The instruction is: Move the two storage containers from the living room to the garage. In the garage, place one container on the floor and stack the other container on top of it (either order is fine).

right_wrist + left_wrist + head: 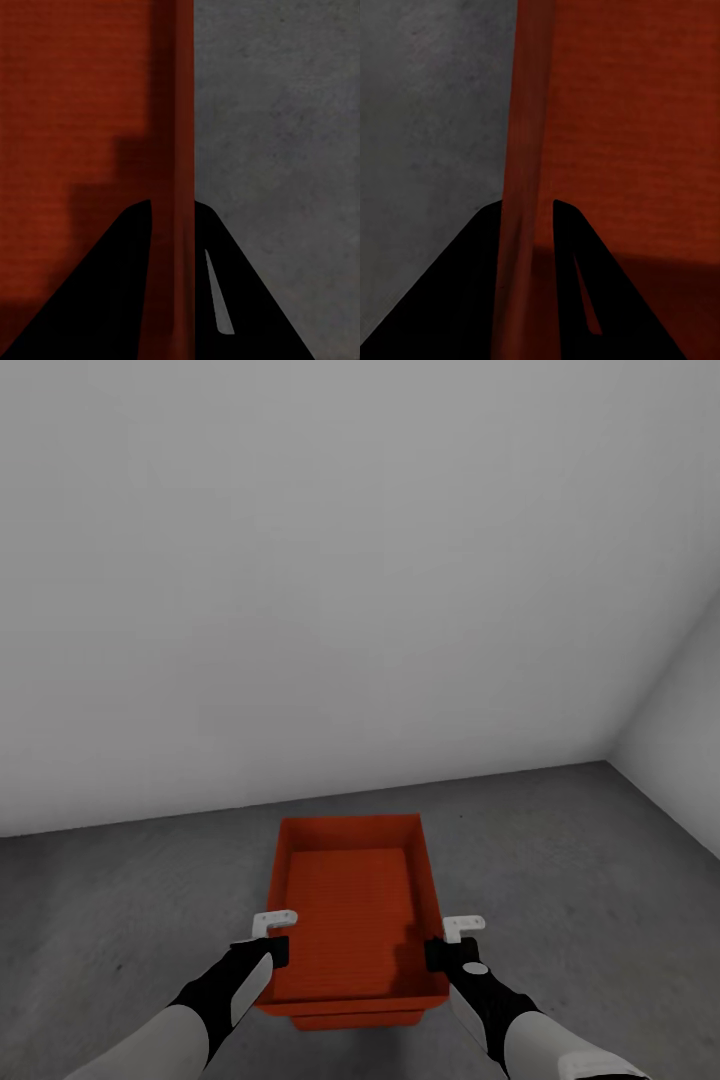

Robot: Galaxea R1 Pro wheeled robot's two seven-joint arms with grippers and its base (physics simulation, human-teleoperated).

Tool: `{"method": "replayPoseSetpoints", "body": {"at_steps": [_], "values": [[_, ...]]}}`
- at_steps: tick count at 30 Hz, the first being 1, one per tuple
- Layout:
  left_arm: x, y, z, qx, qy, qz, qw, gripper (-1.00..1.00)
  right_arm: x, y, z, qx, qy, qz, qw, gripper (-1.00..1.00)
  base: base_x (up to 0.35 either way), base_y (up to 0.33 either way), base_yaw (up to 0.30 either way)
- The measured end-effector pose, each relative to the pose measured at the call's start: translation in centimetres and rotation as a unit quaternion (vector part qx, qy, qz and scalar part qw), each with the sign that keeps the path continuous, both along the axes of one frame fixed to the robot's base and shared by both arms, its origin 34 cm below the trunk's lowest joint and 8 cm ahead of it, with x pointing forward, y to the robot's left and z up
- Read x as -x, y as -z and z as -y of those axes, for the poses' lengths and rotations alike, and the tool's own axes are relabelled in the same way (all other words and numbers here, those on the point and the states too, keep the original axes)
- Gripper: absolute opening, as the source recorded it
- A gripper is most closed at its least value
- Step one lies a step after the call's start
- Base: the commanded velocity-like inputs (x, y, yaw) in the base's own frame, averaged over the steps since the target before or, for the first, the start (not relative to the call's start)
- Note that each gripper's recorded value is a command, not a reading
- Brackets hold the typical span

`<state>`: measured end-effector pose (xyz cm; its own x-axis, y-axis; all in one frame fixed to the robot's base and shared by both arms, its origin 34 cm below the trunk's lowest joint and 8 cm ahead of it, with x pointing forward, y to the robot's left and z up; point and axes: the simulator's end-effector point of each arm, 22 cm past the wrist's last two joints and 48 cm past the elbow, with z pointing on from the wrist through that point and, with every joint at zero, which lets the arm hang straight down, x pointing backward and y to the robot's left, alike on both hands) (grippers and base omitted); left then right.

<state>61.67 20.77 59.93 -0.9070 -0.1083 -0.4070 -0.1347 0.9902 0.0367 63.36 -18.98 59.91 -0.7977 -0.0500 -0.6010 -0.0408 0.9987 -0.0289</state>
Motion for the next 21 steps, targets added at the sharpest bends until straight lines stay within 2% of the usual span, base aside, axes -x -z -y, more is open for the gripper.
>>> {"method": "replayPoseSetpoints", "body": {"at_steps": [21], "values": [[-0.1, 3.1, 0.0, 0.0, 0.0, -0.001, 1.0, -1.0, -0.1, 3.1, 0.0, 0.0, 0.0, 0.0, 1.0, -1.0, 0.0, 0.0, 0.0]]}}
